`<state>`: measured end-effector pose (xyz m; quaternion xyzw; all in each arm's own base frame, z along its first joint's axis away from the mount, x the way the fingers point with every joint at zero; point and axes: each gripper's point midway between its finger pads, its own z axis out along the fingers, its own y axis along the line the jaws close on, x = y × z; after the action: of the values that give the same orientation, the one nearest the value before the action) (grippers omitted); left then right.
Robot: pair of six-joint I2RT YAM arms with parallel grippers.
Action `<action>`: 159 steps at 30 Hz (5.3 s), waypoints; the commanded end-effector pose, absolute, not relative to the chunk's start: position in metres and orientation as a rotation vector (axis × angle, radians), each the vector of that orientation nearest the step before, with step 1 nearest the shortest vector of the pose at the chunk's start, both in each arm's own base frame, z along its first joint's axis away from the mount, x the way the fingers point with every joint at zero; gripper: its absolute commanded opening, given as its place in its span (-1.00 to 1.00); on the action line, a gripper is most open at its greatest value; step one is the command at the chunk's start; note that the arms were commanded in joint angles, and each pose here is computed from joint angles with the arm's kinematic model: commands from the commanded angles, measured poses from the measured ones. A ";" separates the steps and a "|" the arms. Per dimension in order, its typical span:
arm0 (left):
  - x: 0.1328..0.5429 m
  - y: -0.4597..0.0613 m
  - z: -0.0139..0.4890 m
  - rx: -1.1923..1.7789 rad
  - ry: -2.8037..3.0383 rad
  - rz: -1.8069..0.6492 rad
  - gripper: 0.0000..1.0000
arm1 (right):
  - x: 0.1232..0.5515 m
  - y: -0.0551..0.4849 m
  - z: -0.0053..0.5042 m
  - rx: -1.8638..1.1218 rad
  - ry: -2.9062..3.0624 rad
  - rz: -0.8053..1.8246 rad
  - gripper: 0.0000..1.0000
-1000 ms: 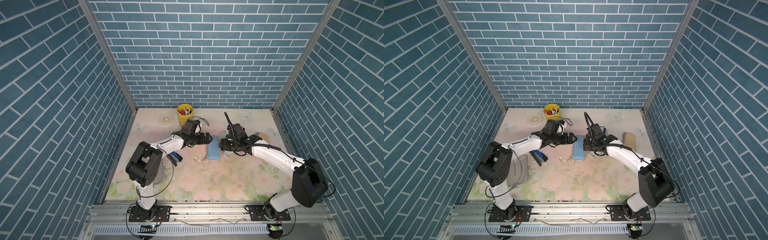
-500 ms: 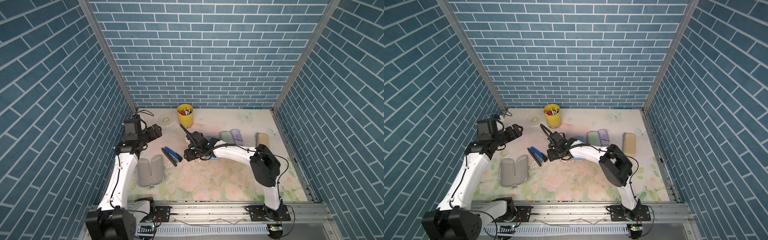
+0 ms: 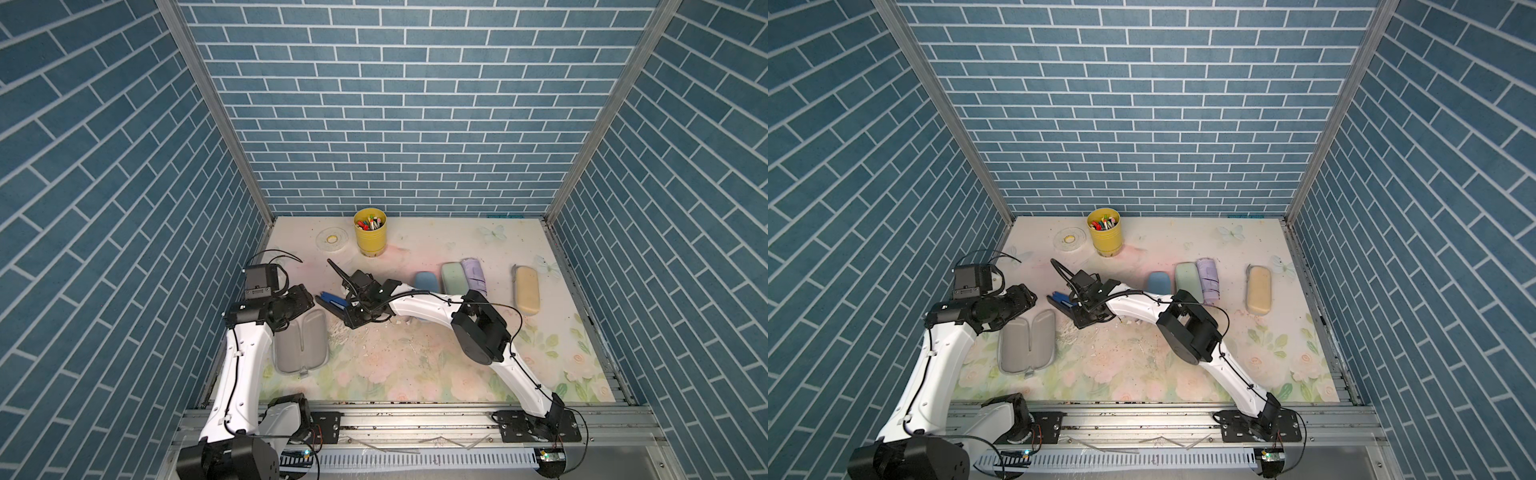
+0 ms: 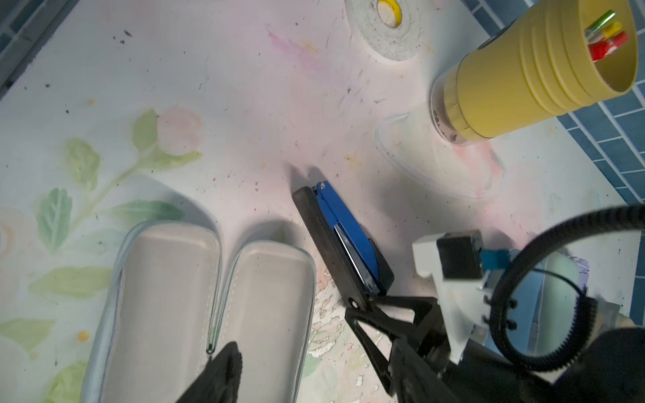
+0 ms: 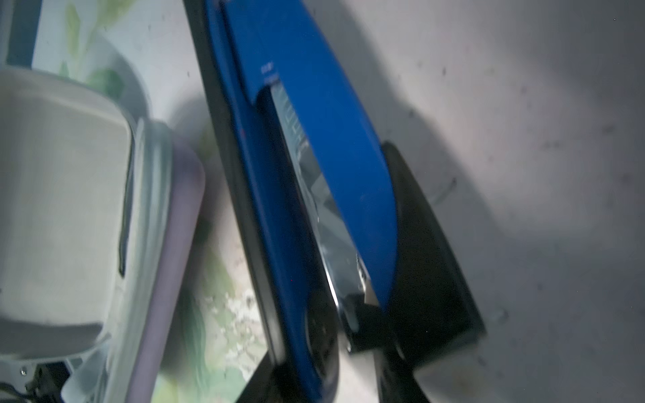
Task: Put umbrellas into zippered umbrella sleeves
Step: Move the distractor to the center of the board, then move the umbrella sleeve at the center of the board, then pick up the umbrella from the center of the board, then place the umbrella in the umbrella sleeve.
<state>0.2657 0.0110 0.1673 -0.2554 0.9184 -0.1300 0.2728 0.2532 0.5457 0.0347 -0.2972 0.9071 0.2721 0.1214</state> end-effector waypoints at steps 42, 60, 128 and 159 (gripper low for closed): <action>0.261 -0.293 0.064 -0.111 2.858 -0.663 -0.39 | 0.409 0.099 0.074 0.079 2.753 -0.015 0.35; 0.270 -0.133 0.095 -0.265 2.779 -0.607 0.47 | 0.471 0.131 0.022 0.005 2.883 0.075 0.41; 0.271 -0.160 0.043 -0.596 2.510 -1.143 -0.67 | 0.312 0.432 0.129 -0.058 2.380 0.533 -1.00; 0.274 -0.175 0.040 -0.512 2.494 -1.152 -0.72 | 0.292 0.423 0.069 -0.311 2.785 0.505 -0.29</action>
<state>0.2678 -0.1732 0.0338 -0.1913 0.8787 -0.4056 0.1637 0.3041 0.4300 0.0971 -0.1033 0.9544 0.2088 0.1866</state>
